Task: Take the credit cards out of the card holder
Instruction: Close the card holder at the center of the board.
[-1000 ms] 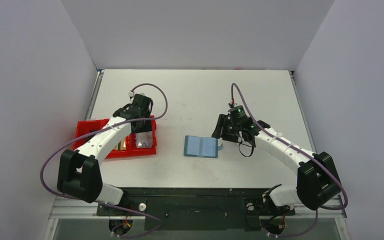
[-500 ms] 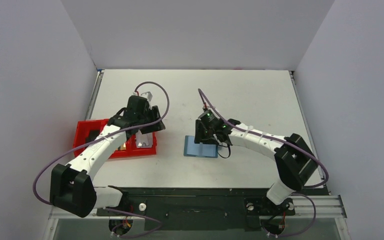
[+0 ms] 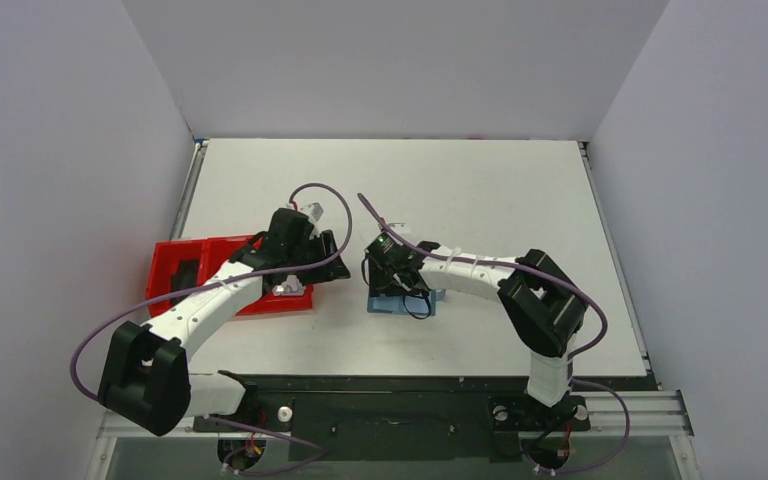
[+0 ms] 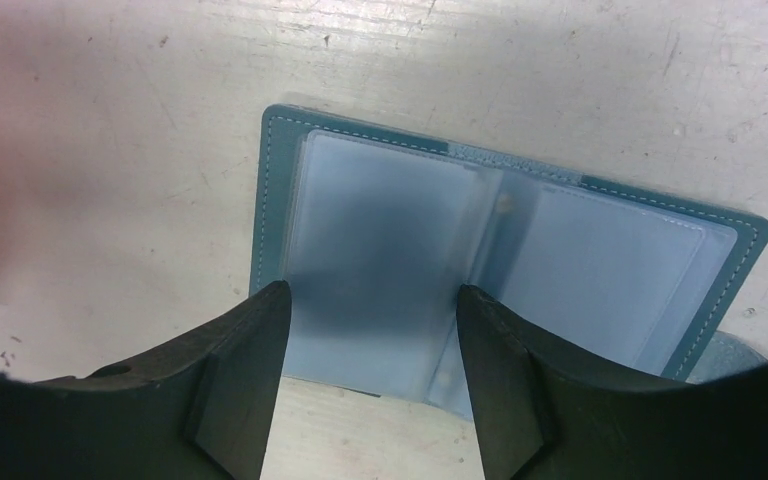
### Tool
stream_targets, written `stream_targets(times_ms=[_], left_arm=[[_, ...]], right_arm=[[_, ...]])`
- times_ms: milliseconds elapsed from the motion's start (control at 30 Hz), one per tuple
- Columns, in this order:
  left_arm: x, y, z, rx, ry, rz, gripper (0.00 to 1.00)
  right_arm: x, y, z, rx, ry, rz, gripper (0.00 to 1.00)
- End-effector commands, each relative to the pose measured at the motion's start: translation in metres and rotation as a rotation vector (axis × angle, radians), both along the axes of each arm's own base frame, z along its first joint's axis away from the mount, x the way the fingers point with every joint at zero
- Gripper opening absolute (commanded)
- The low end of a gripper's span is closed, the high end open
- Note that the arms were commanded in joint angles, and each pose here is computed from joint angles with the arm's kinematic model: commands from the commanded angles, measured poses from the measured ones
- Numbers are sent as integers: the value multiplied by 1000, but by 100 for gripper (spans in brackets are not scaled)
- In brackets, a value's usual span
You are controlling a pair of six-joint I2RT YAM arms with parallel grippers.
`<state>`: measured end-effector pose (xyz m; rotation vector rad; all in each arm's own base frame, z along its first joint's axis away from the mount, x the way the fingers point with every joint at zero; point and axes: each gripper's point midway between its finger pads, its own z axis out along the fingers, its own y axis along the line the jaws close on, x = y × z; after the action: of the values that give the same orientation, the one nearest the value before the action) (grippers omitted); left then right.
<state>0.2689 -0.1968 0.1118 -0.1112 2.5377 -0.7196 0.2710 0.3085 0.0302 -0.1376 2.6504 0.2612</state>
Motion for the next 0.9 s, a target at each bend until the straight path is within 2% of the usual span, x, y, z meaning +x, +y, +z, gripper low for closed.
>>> stream_targets(times_ms=[0, 400, 533, 733, 800, 867], left_arm=[[9, -12, 18, -67, -71, -15, 46], [11, -15, 15, -66, -59, -17, 46], [11, -14, 12, -64, -53, -10, 46], [10, -15, 8, -64, -41, -9, 46], [9, -17, 5, -64, -34, -12, 45], [8, -21, 1, -65, -26, -16, 45]], right_arm=[[8, 2, 1, -39, -36, -3, 58], [-5, -13, -41, -145, 41, 13, 56], [-10, -20, -54, -176, 66, 22, 51], [-17, -25, -65, -168, 99, 26, 35], [-21, -30, -72, -151, 125, 19, 25], [-24, -34, -78, -129, 148, 9, 19]])
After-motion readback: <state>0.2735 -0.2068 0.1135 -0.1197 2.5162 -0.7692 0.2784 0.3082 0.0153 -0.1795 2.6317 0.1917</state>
